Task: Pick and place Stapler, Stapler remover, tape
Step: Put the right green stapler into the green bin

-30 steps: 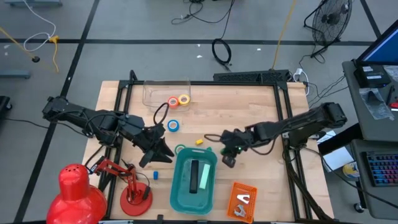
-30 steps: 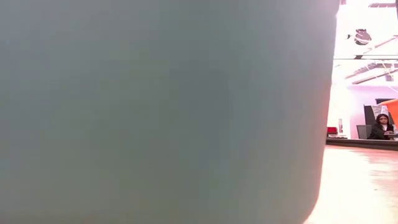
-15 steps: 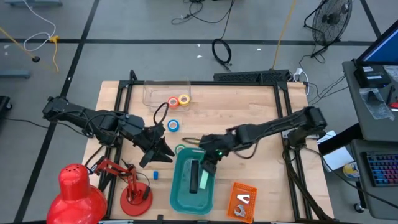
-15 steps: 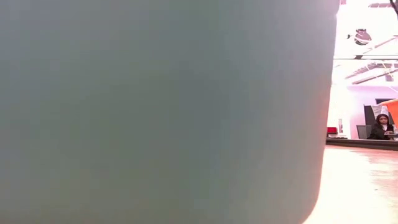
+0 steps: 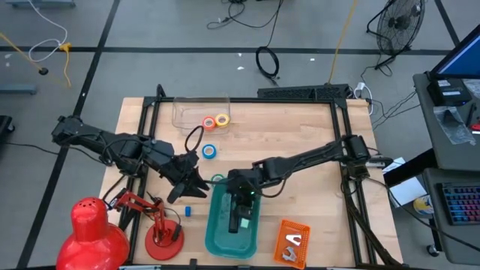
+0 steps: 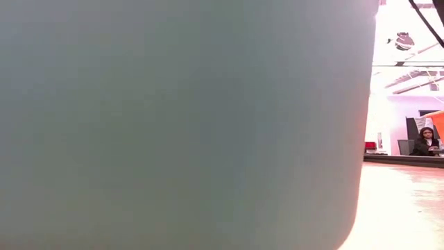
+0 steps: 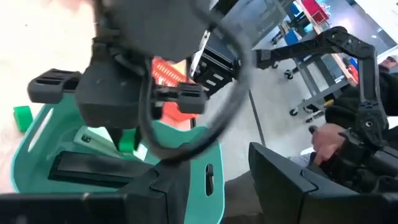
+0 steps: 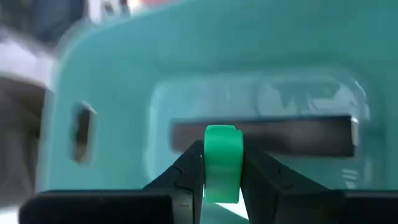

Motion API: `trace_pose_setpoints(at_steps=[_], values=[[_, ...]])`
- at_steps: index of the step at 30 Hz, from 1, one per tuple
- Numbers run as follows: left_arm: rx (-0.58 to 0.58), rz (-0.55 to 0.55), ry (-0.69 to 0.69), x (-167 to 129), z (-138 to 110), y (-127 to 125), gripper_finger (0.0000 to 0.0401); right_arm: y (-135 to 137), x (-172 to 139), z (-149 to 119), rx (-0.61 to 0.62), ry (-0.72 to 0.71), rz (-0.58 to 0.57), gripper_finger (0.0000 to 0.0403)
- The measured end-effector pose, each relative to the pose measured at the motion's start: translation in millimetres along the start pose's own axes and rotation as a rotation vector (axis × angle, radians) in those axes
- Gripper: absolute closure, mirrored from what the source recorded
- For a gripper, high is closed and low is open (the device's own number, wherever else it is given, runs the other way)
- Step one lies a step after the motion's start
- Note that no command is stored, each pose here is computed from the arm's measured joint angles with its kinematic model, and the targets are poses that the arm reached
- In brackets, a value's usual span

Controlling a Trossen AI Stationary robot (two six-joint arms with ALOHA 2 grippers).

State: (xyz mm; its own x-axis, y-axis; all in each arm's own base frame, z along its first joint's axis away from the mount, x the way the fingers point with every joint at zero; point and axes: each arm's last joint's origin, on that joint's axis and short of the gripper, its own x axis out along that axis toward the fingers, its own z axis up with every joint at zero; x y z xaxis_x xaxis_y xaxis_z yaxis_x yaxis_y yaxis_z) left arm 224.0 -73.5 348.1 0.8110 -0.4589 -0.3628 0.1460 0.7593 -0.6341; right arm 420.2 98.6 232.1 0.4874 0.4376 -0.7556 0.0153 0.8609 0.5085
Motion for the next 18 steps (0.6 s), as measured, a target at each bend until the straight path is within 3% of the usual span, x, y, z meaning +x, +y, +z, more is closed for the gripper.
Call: trace_pose_setpoints(at_steps=[9,18], values=[[-0.008,0.007,-0.001,0,-2,-2,0.0238,-16,-4,-10,-0.239,0.148,-0.056,0.0333],[-0.019,0.026,0.011,0,-3,0,0.0238,-11,-1,-14,-0.414,0.148,-0.131,0.0333]])
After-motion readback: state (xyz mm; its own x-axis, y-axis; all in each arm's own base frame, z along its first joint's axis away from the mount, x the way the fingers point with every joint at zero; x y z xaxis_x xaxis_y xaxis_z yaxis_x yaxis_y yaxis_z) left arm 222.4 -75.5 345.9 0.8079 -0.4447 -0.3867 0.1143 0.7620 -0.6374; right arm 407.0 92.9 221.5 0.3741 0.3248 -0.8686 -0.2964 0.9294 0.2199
